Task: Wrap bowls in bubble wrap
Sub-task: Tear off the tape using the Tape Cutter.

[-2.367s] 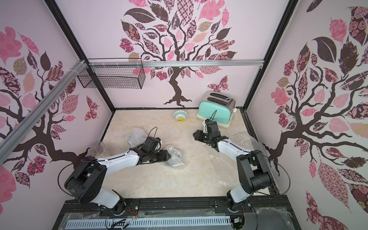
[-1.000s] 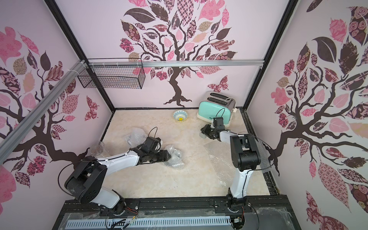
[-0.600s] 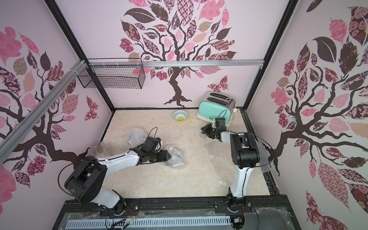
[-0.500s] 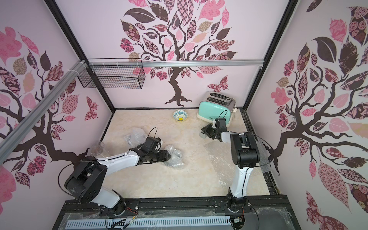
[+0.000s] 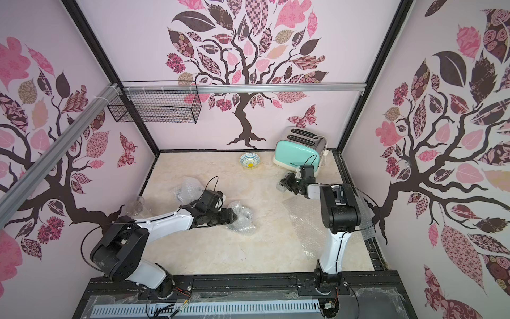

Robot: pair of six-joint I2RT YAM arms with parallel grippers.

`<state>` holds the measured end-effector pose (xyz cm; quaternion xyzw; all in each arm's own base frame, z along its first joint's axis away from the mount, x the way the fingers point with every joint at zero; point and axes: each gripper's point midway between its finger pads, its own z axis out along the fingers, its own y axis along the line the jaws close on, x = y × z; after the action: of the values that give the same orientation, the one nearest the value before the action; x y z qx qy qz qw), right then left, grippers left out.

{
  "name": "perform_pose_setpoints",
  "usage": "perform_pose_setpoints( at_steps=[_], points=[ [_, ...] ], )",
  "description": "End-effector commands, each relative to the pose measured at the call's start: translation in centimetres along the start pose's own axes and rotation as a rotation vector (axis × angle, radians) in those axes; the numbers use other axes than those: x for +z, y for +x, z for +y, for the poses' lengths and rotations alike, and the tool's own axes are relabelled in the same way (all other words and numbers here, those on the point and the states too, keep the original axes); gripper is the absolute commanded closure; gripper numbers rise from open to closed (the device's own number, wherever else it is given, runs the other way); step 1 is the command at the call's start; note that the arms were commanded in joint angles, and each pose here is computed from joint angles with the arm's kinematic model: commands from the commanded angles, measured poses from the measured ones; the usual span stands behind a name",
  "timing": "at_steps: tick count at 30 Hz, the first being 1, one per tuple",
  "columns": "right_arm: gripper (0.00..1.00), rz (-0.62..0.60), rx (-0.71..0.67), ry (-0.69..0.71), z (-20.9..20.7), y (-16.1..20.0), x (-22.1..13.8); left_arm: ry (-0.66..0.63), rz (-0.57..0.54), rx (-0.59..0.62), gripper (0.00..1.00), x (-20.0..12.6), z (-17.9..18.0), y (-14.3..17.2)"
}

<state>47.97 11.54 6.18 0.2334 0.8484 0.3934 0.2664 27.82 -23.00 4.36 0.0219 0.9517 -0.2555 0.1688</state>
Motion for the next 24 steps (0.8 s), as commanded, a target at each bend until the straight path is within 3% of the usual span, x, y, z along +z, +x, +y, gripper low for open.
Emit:
perform_pose_setpoints(
  at_steps=[1, 6, 13, 24],
  points=[
    [0.91, 0.024, 0.005, -0.038, 0.7, 0.5, 0.0, -0.016, 0.028, 0.004, 0.24, 0.5, 0.7, 0.8],
    [1.00, 0.010, -0.001, -0.061, 1.4, 0.2, -0.5, -0.015, 0.027, 0.004, 0.24, 0.4, 0.7, 0.7],
    [1.00, -0.034, -0.008, -0.177, 5.0, -0.3, -2.8, -0.015, 0.029, 0.004, 0.24, 0.5, 0.7, 0.8],
    [1.00, 0.002, -0.001, -0.176, 5.9, 1.3, -3.9, -0.014, 0.029, 0.005, 0.24, 0.4, 0.7, 0.9]
  ],
)
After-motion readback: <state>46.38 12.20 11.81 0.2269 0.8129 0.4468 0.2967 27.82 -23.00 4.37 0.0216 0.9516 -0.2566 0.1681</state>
